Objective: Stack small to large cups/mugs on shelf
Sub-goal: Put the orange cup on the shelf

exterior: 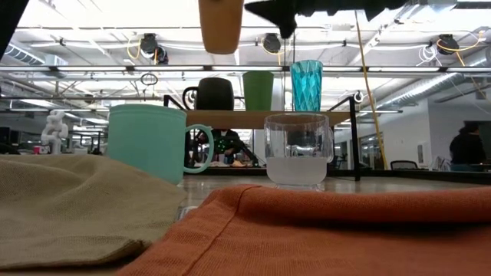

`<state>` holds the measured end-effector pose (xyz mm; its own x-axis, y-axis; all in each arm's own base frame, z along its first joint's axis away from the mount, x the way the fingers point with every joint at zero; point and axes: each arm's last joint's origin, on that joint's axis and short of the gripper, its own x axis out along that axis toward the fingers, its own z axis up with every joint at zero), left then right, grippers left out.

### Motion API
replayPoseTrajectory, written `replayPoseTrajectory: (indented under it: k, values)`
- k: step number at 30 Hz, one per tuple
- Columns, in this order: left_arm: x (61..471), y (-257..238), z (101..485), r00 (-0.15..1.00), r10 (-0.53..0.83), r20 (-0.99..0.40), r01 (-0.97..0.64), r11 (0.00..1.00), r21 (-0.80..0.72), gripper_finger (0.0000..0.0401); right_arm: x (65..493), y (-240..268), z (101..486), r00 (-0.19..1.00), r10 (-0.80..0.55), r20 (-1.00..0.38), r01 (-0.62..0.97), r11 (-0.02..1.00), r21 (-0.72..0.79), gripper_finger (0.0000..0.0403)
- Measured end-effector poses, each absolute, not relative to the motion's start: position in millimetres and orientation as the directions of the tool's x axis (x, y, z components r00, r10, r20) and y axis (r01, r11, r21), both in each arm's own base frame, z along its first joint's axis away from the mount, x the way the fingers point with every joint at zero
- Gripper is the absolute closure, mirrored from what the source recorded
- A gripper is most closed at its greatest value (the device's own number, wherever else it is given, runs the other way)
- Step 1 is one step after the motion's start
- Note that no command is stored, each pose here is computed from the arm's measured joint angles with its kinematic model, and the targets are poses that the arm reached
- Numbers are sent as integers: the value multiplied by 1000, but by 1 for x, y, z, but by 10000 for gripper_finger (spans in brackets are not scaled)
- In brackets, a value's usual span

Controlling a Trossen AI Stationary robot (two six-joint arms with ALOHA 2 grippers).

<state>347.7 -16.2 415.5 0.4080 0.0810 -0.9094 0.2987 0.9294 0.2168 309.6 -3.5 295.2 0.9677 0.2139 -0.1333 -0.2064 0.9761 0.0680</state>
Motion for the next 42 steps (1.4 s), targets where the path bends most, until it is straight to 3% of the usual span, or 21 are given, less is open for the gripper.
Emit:
replayPoseTrajectory:
  k: [6, 9, 20, 34, 42]
  values:
    - [347, -12, 415, 399, 81, -914, 286, 936, 207, 394, 310, -7, 285, 969, 105, -222, -96, 994, 52, 36]
    - [346, -13, 415, 396, 66, -916, 295, 935, 195, 396, 310, -7, 284, 970, 101, -221, -101, 995, 14, 8]
    - [349, -15, 419, 440, 34, -897, 315, 930, 190, 395, 310, -14, 284, 974, 55, -221, -75, 994, -81, 13]
    - [360, -17, 427, 563, -21, -827, 373, 898, 231, 395, 311, -19, 289, 985, 40, -165, -56, 994, -92, 14]
    - [361, -18, 428, 577, -37, -816, 386, 893, 232, 395, 319, -18, 282, 984, 92, -153, -101, 993, -56, 14]
